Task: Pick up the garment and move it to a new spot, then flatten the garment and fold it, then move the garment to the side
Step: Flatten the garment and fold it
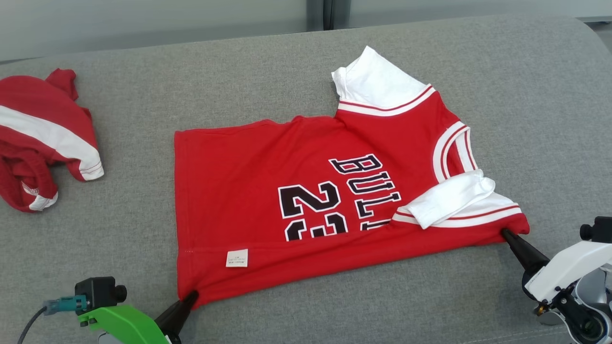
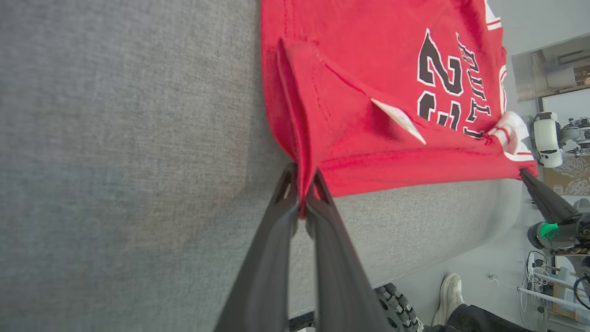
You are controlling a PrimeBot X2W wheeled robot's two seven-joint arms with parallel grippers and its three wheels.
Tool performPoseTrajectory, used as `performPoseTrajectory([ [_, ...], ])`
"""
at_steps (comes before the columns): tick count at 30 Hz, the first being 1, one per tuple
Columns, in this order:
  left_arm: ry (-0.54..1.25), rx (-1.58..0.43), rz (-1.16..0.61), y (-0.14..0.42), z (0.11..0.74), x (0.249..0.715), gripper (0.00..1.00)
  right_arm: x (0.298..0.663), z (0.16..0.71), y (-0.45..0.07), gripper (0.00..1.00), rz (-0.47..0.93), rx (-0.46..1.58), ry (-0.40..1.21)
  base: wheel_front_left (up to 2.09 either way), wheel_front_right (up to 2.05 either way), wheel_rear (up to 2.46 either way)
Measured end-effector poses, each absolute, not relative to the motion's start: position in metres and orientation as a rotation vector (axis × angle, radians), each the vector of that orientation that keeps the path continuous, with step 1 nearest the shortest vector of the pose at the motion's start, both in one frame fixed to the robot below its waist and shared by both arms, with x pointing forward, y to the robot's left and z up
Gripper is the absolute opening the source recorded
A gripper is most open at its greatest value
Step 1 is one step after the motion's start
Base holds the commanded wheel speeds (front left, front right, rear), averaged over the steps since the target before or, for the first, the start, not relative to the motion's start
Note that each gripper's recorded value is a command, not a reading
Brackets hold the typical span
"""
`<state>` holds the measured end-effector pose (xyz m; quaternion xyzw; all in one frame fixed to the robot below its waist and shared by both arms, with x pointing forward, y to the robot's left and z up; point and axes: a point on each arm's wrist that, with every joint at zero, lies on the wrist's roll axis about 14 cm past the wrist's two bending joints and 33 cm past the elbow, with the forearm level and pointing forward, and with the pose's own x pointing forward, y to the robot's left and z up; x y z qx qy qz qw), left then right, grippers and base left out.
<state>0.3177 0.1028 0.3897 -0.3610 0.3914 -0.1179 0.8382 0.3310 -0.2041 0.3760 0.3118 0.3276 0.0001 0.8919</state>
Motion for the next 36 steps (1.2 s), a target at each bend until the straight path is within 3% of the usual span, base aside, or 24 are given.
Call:
performPoseTrajectory([
  [1, 0.837, -0.764, -0.248, 0.103, 0.388, 0.317, 0.23, 0.331, 0.375, -0.204, 0.49, -0.002, 0.647, 0.682, 0.0, 0.0, 0.0],
  [2, 0.847, -0.765, -0.25, 0.102, 0.386, 0.315, 0.59, 0.331, 0.374, -0.205, 0.91, -0.01, 0.646, 0.688, 0.0, 0.0, 0.0],
  [3, 0.855, -0.766, -0.254, 0.1, 0.385, 0.315, 1.0, 0.33, 0.373, -0.205, 1.0, -0.012, 0.641, 0.693, 0.0, 0.0, 0.0],
  [9, 0.859, -0.743, -0.263, 0.099, 0.384, 0.319, 1.0, 0.333, 0.369, -0.213, 1.0, -0.002, 0.554, 0.73, 0.0, 0.0, 0.0],
  [13, 0.799, -0.59, -0.24, 0.13, 0.387, 0.339, 1.0, 0.347, 0.378, -0.229, 1.0, 0.031, 0.452, 0.73, 0.0, 0.0, 0.0],
  [23, 0.621, -0.417, -0.365, 0.123, 0.432, 0.429, 1.0, 0.467, 0.451, -0.215, 1.0, 0.17, 0.289, 0.507, 0.0, 0.0, 0.0],
  [31, 0.721, -0.386, -0.411, 0.104, 0.406, 0.465, 1.0, 0.53, 0.456, -0.168, 1.0, 0.279, 0.249, 0.485, 0.0, 0.0, 0.0],
  [36, 0.756, -0.381, -0.377, 0.104, 0.385, 0.488, 1.0, 0.553, 0.429, -0.158, 1.0, 0.279, 0.228, 0.527, 0.0, 0.0, 0.0],
])
